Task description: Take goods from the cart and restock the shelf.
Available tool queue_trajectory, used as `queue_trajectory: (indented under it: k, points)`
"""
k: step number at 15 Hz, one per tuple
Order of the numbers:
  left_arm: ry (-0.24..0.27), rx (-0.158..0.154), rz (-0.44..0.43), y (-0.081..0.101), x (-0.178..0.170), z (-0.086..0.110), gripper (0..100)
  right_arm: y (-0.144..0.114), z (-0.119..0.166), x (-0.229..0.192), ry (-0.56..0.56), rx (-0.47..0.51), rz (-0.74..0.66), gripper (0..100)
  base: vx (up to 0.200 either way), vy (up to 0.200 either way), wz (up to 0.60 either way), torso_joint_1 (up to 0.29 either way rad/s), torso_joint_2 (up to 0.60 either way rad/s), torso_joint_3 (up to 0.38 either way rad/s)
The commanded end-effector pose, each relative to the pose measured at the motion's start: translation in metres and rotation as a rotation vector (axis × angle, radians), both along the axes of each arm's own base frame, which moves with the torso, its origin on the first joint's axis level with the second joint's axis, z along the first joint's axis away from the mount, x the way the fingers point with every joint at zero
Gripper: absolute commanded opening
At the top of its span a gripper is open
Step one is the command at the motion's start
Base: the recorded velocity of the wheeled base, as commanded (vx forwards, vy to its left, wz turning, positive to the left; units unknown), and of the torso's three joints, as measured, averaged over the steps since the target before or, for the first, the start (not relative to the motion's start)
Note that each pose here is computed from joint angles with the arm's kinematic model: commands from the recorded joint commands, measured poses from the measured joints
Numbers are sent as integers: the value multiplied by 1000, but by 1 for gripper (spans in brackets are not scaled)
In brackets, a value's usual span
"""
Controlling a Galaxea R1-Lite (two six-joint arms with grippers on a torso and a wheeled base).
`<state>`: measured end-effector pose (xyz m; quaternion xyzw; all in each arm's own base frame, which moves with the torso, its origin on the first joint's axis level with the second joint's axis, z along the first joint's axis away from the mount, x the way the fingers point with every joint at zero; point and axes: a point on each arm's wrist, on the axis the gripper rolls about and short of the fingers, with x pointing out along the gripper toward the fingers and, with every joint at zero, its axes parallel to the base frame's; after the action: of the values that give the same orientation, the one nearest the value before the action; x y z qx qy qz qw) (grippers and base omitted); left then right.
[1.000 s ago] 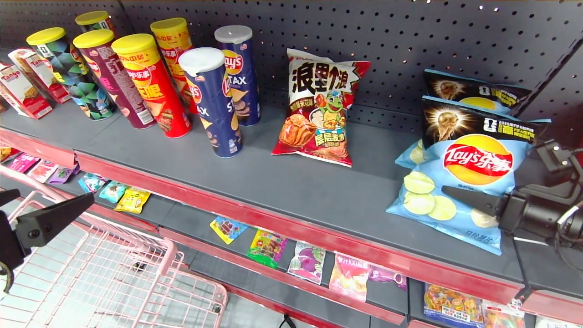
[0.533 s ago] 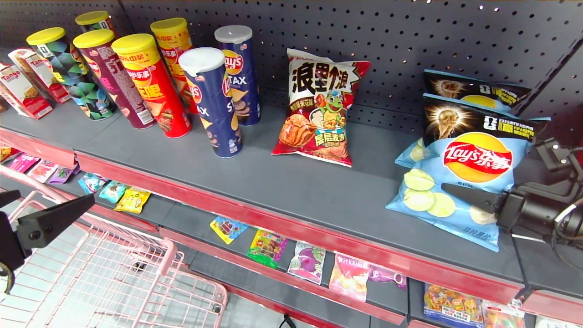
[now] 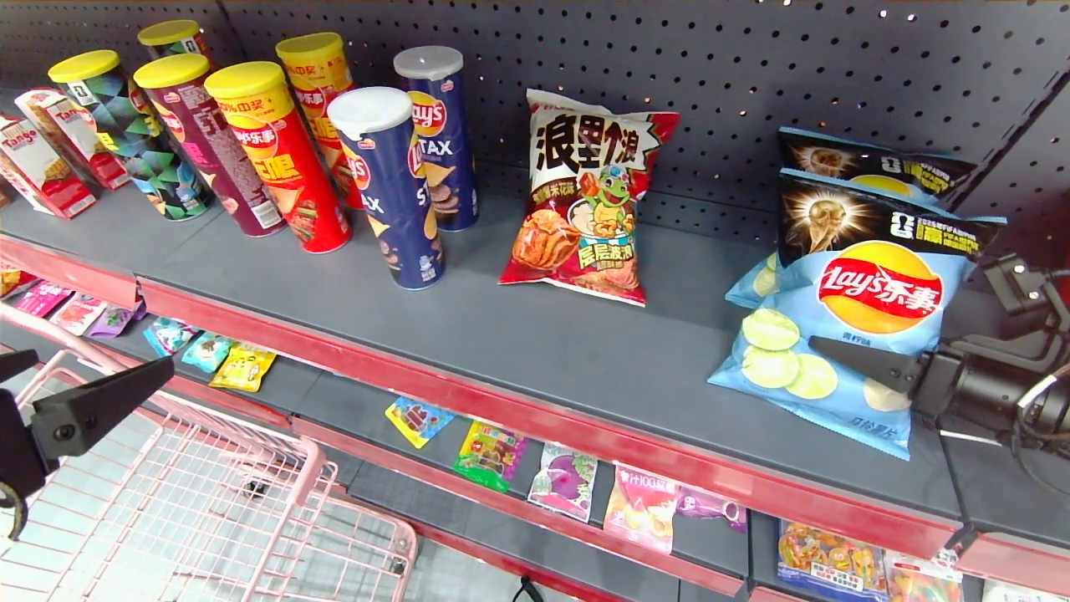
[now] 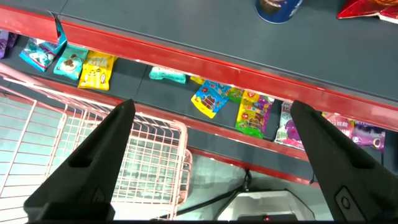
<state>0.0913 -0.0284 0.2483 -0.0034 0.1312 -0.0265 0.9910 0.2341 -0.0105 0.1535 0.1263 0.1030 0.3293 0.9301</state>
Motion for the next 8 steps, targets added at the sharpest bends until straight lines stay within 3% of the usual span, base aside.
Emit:
queue_trajectory:
  k: [1,8]
  points:
    - [2,0,1,0,0,0,100,0,0,0,2,3,2,100,0,0,0,0,0,0]
    - [2,0,1,0,0,0,100,2,8,-24,-36,-6,-43,100,0,0,0,0,0,0]
